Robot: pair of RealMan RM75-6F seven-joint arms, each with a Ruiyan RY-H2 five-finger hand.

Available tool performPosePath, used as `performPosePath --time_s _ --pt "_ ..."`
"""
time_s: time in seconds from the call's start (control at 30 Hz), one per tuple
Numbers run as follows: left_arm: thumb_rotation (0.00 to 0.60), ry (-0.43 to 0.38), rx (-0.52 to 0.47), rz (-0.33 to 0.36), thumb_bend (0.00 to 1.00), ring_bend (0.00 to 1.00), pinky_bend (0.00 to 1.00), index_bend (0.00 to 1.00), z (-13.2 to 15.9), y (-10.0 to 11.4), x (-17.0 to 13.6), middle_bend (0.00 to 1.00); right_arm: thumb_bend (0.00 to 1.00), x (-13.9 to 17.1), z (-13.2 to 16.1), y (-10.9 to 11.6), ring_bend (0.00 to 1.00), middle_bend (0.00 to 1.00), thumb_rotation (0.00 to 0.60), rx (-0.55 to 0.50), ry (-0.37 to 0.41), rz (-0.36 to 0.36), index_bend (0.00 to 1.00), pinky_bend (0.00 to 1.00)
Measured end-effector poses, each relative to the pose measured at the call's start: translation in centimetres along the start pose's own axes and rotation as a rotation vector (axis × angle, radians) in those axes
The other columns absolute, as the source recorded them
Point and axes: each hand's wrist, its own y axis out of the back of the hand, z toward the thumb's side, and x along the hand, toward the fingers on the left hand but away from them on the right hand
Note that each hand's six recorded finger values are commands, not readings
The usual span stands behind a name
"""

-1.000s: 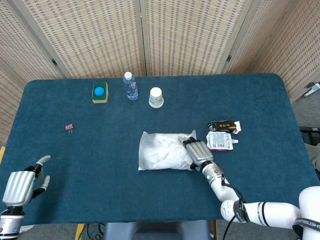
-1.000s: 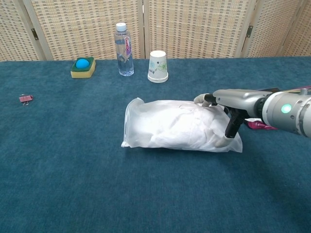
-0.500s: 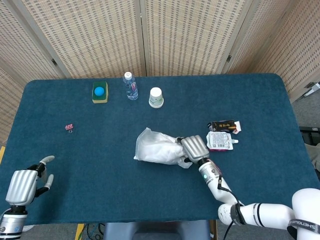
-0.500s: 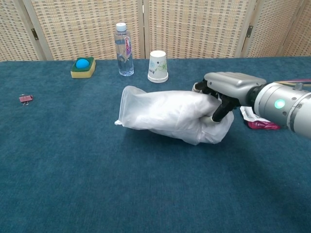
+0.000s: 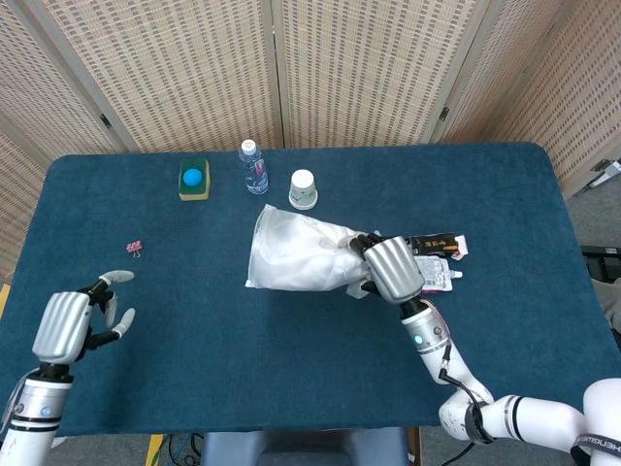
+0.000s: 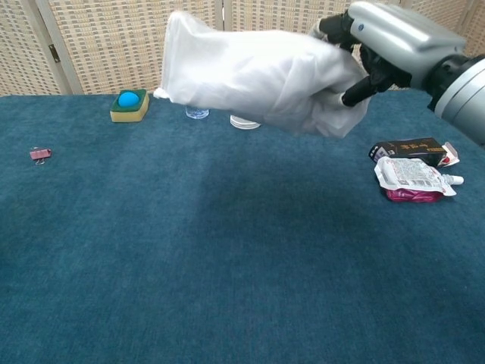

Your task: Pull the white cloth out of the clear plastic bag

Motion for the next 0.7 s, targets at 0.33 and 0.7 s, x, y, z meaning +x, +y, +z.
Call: performPosePath --time_s 0.33,0.7 --pt "0.600 -0.140 -0.067 0.044 0.15 0.80 0.91 0.37 6.1 1.6 4.1 1.00 0.54 0.5 2.3 3.2 0.71 0.74 0.600 -0.020 0.146 -0.187 0.62 0.80" --pt "0.600 -0.213 -0.163 0.026 0.12 0.89 0.96 0.41 11.0 2.7 5.2 1.00 0.54 -0.2 4.1 2.8 0.71 0.74 0.600 -0.059 0.190 -0.225 0.62 0.80"
